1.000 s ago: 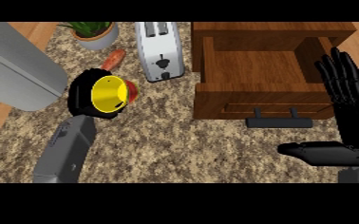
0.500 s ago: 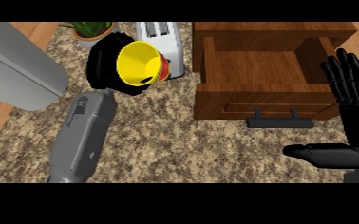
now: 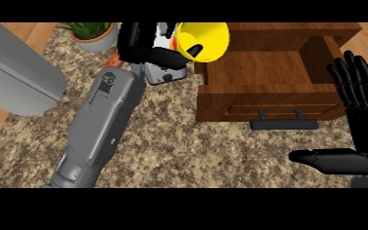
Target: Pick up the cup, place it into the drawer and close the drawer
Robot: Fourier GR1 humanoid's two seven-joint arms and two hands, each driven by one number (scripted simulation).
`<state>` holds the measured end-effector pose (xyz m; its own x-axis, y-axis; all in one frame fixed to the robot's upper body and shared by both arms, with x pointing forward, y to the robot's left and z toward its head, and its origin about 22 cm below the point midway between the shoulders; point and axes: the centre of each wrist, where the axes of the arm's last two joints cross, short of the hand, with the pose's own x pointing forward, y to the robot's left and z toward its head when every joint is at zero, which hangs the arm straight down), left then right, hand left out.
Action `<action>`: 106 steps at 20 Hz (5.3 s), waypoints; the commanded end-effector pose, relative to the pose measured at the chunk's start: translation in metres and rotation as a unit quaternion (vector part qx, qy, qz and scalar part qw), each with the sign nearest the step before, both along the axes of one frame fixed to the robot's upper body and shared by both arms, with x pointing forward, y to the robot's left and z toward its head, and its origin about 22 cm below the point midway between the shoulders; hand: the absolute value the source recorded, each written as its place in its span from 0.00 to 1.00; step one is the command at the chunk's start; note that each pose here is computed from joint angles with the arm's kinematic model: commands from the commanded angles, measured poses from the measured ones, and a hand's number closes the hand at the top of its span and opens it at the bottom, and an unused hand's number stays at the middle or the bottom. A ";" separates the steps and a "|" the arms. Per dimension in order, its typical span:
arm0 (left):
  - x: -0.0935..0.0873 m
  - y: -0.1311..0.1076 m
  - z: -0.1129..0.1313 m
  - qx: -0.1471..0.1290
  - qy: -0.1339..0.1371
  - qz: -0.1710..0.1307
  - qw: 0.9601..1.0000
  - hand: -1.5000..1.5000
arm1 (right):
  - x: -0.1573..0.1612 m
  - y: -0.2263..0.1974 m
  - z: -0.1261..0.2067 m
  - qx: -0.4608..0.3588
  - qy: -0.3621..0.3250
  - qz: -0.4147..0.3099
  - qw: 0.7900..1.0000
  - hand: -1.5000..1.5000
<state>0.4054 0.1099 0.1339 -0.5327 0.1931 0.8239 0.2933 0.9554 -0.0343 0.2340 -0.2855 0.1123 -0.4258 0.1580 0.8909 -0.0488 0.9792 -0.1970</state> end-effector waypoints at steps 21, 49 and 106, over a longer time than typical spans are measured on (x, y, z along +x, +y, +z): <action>0.024 -0.082 -0.002 0.083 0.096 0.032 0.991 1.00 | 0.004 -0.007 -0.022 -0.002 -0.001 0.027 1.000 0.00; 0.002 -0.115 -0.006 0.121 0.077 0.053 0.988 0.00 | 0.018 -0.001 0.007 0.049 -0.004 0.142 0.989 1.00; -0.074 0.178 -0.028 0.014 0.125 0.086 0.988 0.00 | 0.193 0.051 -0.088 -0.493 0.108 0.035 0.863 1.00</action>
